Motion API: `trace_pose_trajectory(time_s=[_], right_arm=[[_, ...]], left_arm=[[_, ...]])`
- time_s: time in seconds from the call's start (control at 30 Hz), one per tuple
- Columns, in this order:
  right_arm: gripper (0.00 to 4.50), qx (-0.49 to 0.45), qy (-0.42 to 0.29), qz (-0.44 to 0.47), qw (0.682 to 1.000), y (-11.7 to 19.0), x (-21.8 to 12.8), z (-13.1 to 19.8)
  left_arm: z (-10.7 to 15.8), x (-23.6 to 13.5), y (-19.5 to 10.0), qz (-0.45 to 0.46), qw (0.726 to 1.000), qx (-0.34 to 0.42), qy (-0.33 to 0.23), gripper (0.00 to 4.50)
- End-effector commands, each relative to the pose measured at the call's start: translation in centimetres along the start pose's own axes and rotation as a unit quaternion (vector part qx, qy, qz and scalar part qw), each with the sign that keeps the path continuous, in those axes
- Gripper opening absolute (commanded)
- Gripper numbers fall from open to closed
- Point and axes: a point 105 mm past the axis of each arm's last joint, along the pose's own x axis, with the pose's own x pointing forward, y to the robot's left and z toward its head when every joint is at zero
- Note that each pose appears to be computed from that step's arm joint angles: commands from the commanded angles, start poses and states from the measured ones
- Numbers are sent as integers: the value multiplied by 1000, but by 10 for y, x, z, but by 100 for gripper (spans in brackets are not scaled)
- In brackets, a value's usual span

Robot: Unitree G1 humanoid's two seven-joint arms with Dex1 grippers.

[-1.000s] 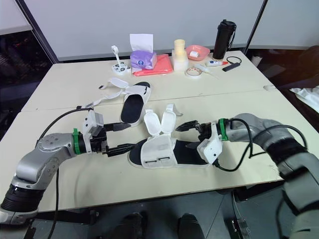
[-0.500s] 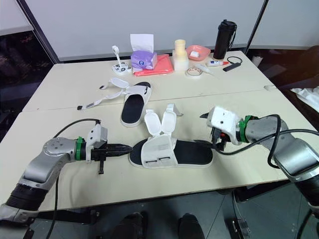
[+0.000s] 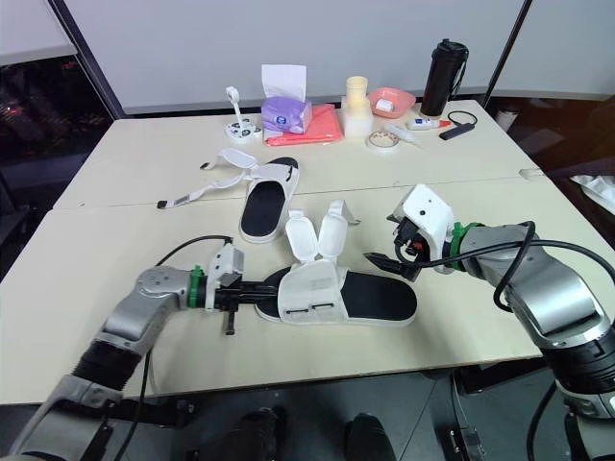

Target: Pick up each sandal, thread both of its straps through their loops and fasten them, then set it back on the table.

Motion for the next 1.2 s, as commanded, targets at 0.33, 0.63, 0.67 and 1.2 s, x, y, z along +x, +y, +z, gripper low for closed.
trace_pose_trajectory(time_s=[0.33,0.63,0.67,1.2], right_arm=[[450,267,-72,81,957,4,22,23],[450,383,-75,116,913,0,70,25],[450,388,-75,118,911,0,73,26],[450,448,-165,164,863,-21,96,89]], left_arm=[[-2,20,-2,-18,1000,14,3,7],[-7,22,-5,-21,1000,15,9,7],[-7,22,-5,-21,1000,15,9,7],[-4,21,-3,-6,1000,18,5,7]])
